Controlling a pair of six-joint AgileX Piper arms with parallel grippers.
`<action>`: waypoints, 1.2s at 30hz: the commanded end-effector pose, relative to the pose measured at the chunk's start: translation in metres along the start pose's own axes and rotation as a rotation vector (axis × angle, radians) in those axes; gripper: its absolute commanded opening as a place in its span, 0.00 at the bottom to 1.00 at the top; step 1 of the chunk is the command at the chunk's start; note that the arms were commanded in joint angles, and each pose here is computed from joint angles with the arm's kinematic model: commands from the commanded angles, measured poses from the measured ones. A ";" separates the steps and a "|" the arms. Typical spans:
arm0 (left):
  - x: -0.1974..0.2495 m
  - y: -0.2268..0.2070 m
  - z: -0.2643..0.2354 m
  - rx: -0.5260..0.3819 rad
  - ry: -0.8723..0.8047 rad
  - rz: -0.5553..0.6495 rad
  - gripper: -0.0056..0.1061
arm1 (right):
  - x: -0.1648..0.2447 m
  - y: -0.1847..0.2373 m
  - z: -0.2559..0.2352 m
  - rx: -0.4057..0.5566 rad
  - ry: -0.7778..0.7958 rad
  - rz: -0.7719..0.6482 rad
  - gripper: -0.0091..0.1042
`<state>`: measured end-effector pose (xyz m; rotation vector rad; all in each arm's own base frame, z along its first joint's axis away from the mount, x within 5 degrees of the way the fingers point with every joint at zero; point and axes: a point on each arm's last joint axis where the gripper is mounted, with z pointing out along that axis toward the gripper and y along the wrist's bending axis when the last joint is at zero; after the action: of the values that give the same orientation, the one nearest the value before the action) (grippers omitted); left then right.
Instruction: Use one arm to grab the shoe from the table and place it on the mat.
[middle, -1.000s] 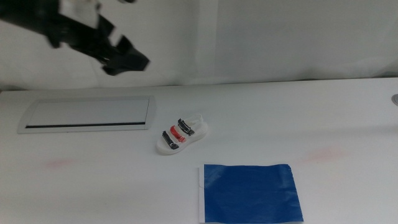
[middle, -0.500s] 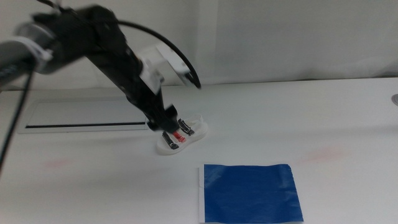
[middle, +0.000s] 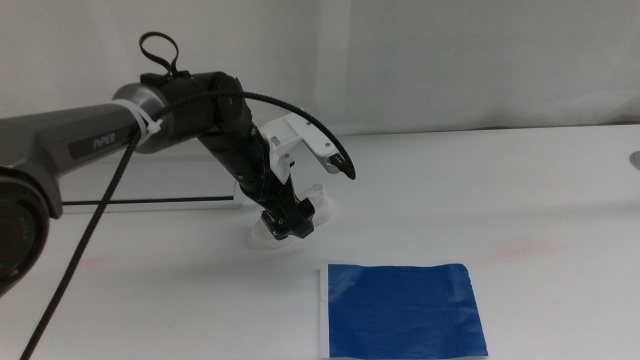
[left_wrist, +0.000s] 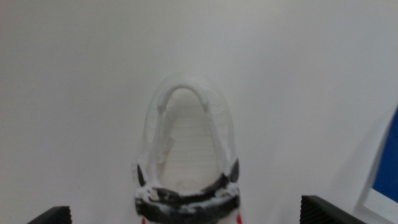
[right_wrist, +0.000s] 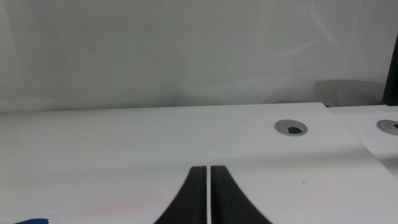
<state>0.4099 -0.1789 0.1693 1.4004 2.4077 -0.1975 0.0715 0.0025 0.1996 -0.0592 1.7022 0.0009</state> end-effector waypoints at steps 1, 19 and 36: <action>-0.004 0.001 0.002 -0.014 -0.022 -0.012 0.87 | 0.001 0.000 0.000 0.006 -0.006 -0.002 0.06; 0.004 0.004 0.035 -0.008 0.003 -0.090 0.87 | 0.001 0.000 0.000 0.005 -0.006 0.023 0.06; 0.009 0.002 0.042 0.014 0.039 -0.116 0.02 | 0.001 0.000 0.000 0.005 -0.006 0.023 0.06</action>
<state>0.4193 -0.1818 0.1335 1.2610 2.5028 -0.2159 0.0715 0.0026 0.1996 -0.0361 1.7029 0.0227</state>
